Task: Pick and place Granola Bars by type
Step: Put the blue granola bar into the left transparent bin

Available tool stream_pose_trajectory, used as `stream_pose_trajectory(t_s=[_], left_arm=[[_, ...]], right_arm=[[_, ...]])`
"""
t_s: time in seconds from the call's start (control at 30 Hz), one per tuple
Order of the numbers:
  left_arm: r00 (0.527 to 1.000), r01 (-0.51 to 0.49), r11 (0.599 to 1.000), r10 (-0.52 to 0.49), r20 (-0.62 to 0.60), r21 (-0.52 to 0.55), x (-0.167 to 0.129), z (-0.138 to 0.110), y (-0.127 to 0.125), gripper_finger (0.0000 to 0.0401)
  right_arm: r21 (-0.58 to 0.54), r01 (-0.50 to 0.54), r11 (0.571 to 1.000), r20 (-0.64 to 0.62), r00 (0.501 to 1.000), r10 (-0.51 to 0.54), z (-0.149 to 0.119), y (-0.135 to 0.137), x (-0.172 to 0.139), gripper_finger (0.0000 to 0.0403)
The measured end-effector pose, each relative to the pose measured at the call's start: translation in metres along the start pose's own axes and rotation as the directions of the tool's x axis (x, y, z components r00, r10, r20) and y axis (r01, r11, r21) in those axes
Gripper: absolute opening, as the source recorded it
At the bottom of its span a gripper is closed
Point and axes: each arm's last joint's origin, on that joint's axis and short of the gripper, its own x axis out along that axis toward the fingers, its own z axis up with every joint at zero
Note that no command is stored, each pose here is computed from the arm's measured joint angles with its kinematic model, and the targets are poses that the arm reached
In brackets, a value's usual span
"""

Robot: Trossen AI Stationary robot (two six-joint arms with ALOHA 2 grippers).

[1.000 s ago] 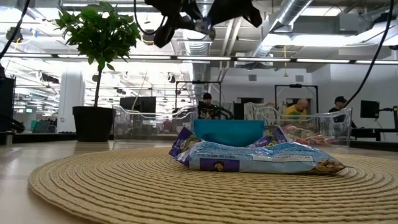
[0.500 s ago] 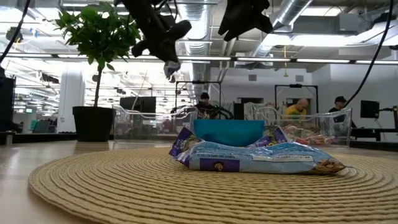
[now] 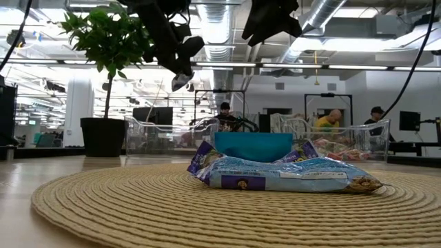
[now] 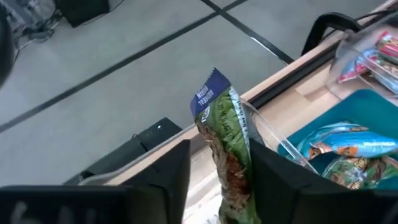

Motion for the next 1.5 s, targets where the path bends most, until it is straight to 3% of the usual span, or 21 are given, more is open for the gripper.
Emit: stream_pose_trajectory(t_s=[0.2, 0.33, 0.53, 0.67, 0.87, 0.97, 1.13, 1.23, 1.4, 1.5], left_arm=[[0.999, 0.019, 0.999, -0.020, 0.029, 0.045, 0.000, 0.003, -0.001, 0.0201], [0.998, 0.035, 0.999, -0.037, 0.053, 0.029, 0.000, 0.006, -0.002, 0.0215], [0.975, 0.194, 0.980, -0.197, 0.099, 0.036, -0.010, 0.014, -0.017, 0.0217], [0.912, 0.365, 0.921, -0.384, 0.148, 0.137, -0.036, 0.032, -0.037, 0.0217], [0.770, 0.573, 0.775, -0.620, 0.149, 0.267, -0.094, 0.059, -0.062, 0.0217], [0.715, 0.645, 0.696, -0.695, 0.069, 0.315, -0.121, 0.058, -0.073, 0.0217], [0.634, 0.758, 0.570, -0.758, -0.154, 0.317, -0.151, 0.031, -0.093, 0.0217], [0.611, 0.785, 0.540, -0.752, -0.245, 0.303, -0.164, 0.012, -0.105, 0.0217], [0.617, 0.786, 0.550, -0.726, -0.302, 0.284, -0.180, -0.016, -0.122, 0.0217], [0.619, 0.785, 0.557, -0.706, -0.344, 0.272, -0.185, -0.035, -0.131, 0.0217]], right_arm=[[-0.002, 0.000, 1.000, 0.000, 1.000, 0.000, 0.000, 0.000, 0.000, 0.0102], [-0.002, -0.001, 1.000, 0.000, 1.000, 0.001, 0.000, 0.000, 0.000, 0.0102], [-0.058, -0.027, 0.998, -0.051, 0.998, 0.024, -0.005, 0.000, -0.004, 0.0102], [-0.122, -0.092, 0.988, -0.132, 0.988, 0.076, -0.015, 0.004, -0.017, 0.0102], [-0.248, -0.143, 0.958, -0.277, 0.958, 0.071, -0.044, 0.021, -0.034, 0.0102], [-0.314, -0.187, 0.931, -0.326, 0.942, 0.080, -0.067, 0.037, -0.035, 0.0102], [-0.352, -0.276, 0.894, -0.347, 0.926, 0.149, -0.100, 0.058, -0.029, 0.0102], [-0.318, -0.336, 0.887, -0.347, 0.912, 0.221, -0.106, 0.062, -0.019, 0.0102], [-0.290, -0.413, 0.863, -0.335, 0.889, 0.313, -0.115, 0.071, 0.000, 0.0102], [-0.298, -0.417, 0.859, -0.364, 0.881, 0.302, -0.126, 0.077, 0.015, 0.0102]])
